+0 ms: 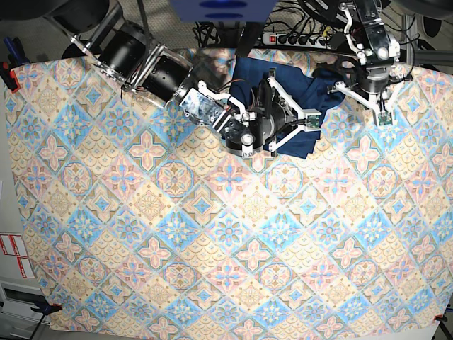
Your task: Fold the T-shirt properly
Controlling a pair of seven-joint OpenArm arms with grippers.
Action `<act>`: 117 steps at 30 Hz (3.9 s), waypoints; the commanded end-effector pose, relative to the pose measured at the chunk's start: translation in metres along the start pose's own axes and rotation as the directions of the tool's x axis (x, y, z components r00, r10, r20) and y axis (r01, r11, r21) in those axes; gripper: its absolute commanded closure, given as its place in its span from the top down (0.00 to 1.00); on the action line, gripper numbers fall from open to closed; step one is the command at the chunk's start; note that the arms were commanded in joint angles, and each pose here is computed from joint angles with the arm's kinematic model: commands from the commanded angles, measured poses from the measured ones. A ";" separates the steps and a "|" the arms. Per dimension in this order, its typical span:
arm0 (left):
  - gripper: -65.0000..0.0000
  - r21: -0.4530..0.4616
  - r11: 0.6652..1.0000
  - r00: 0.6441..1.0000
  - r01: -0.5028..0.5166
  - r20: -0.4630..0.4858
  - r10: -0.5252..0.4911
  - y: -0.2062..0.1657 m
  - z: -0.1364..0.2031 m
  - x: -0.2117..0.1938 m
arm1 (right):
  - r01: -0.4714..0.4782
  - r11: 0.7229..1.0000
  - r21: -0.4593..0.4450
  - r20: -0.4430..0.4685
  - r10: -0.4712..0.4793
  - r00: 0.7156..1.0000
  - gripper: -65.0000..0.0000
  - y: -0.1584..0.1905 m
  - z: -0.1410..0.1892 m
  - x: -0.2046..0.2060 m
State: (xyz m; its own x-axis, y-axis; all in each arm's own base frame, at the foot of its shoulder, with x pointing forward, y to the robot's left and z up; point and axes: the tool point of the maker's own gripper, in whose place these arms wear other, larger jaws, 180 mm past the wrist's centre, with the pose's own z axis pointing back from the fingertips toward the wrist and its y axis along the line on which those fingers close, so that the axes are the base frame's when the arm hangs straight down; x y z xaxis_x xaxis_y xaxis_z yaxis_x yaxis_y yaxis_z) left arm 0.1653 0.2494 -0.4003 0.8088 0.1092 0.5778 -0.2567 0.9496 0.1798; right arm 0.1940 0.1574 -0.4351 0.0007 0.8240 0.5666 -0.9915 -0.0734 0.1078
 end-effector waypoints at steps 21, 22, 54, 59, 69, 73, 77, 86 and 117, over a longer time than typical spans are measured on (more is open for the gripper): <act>0.00 -0.136 0.989 0.998 0.054 0.031 -0.050 -0.056 0.008 0.003 | 0.292 0.945 -0.149 0.557 -0.164 0.814 0.06 -0.110 0.085 0.082; 0.00 -0.150 0.987 0.998 0.064 0.028 -0.060 -0.061 0.010 0.001 | 0.274 0.947 -0.168 0.542 -0.143 0.828 0.06 -0.110 0.090 0.083; 0.00 -0.337 0.903 0.959 0.267 0.003 -0.283 -0.145 -0.021 0.000 | 0.250 0.924 -0.291 0.296 -0.162 0.941 0.06 -0.098 0.111 -0.034; 0.00 -0.239 0.942 0.970 0.236 -0.005 -0.244 -0.100 -0.032 0.012 | 0.251 0.924 -0.290 0.293 -0.164 0.942 0.06 -0.097 0.111 -0.035; 0.00 -0.153 0.955 0.966 0.256 0.062 -0.249 -0.064 -0.026 0.041 | 0.259 0.929 -0.265 0.285 -0.181 0.941 0.06 -0.088 0.101 -0.039; 0.00 -0.093 0.972 0.976 0.214 0.055 -0.209 -0.037 -0.029 0.045 | 0.274 0.931 -0.243 0.282 -0.202 0.938 0.06 -0.078 0.093 -0.043; 0.00 -0.033 0.984 0.984 0.173 0.056 -0.171 -0.011 -0.031 0.052 | 0.276 0.931 -0.239 0.282 -0.205 0.937 0.06 -0.076 0.091 -0.044; 0.00 0.001 0.986 0.982 0.169 0.084 -0.169 0.006 -0.024 0.055 | 0.228 0.956 -0.185 0.255 -0.178 0.950 0.06 -0.052 0.073 -0.036; 0.00 -0.163 0.957 0.969 0.242 -0.009 -0.246 -0.046 0.025 -0.022 | 0.118 0.986 -0.121 0.126 -0.103 0.987 0.06 -0.065 -0.007 -0.016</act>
State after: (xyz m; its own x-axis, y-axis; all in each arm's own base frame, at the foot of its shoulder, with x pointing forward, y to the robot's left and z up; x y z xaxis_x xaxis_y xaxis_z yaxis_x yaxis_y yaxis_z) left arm 0.1425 0.1941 -0.4075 0.8644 -0.1190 0.4885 0.0383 0.9844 0.1720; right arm 0.2466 0.1491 -0.4651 0.1409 0.7499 0.6463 -0.9898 0.0944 0.1064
